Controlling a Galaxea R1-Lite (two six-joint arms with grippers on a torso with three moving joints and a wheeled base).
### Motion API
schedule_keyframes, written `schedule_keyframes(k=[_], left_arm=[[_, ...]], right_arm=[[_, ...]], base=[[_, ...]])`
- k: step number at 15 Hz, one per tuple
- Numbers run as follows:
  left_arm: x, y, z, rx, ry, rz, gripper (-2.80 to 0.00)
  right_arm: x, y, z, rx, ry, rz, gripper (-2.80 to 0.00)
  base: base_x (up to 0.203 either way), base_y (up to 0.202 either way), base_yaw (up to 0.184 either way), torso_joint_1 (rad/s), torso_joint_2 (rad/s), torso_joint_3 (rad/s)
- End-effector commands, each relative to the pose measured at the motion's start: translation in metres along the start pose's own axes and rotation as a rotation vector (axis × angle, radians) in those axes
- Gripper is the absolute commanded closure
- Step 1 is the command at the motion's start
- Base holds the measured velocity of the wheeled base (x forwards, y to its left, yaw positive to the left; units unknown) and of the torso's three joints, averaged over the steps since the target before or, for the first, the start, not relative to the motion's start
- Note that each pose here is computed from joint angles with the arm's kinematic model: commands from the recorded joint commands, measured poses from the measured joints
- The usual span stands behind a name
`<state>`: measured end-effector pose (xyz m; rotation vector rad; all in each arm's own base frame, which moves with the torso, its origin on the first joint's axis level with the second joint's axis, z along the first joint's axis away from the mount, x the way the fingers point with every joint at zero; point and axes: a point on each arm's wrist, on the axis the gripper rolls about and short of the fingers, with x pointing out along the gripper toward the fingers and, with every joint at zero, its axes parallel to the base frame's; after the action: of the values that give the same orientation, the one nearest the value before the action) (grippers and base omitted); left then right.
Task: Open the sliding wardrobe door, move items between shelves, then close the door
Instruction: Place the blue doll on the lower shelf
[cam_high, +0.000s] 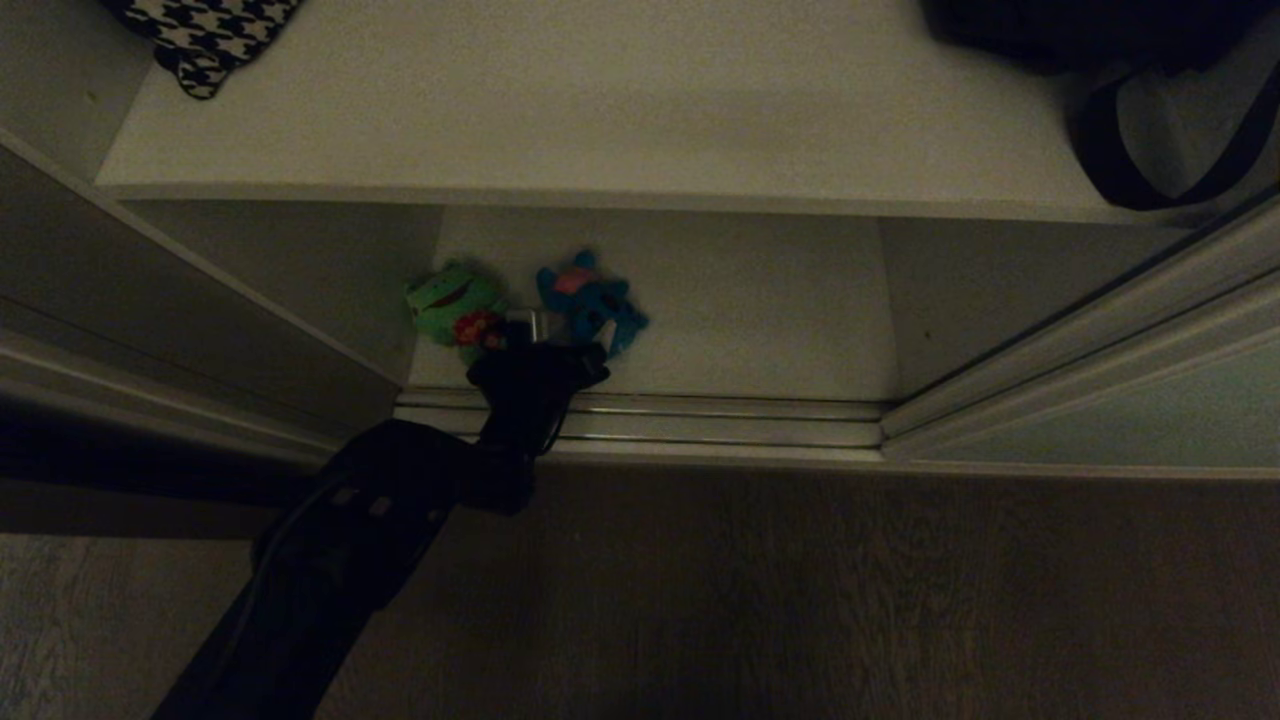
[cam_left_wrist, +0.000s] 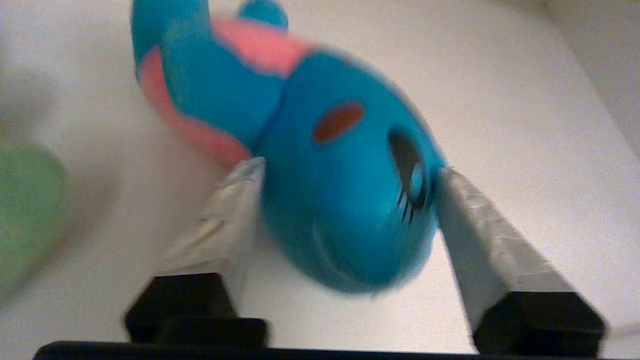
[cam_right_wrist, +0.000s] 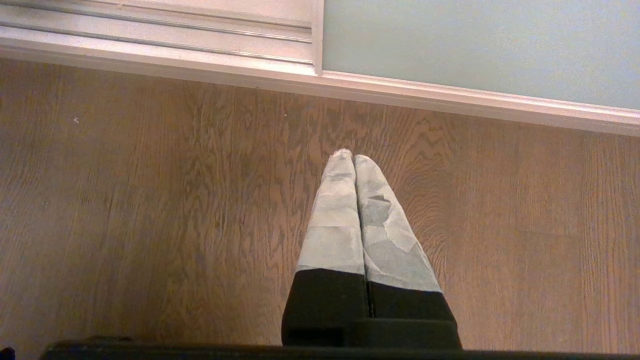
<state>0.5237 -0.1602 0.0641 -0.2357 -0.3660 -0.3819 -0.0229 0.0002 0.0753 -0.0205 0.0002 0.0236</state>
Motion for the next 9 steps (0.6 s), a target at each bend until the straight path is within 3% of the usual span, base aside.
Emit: schedule_keyframes(k=[1, 2, 5, 9], left_arm=[[0.004, -0.003, 0.019, 0.0, -0.035, 0.005, -2.8], [0.003, -0.004, 0.024, 0.002, -0.031, 0.019, -2.8], [-0.018, -0.007, 0.037, 0.016, 0.087, 0.025, -2.8], [-0.034, -0.015, 0.08, 0.029, 0.107, 0.016, -2.8]], right_arm=[[0.0, 0.0, 0.0, 0.0, 0.0, 0.001, 0.0], [0.0, 0.0, 0.0, -0.001, 0.0, 0.001, 0.0], [0.0, 0.0, 0.0, 0.0, 0.0, 0.001, 0.0], [0.0, 0.0, 0.0, 0.0, 0.0, 0.001, 0.0]], base=[[0.0, 0.0, 0.0, 0.0, 0.0, 0.0], [0.0, 0.0, 0.0, 0.0, 0.0, 0.0], [0.0, 0.0, 0.0, 0.0, 0.0, 0.0], [0.0, 0.0, 0.0, 0.0, 0.0, 0.0]])
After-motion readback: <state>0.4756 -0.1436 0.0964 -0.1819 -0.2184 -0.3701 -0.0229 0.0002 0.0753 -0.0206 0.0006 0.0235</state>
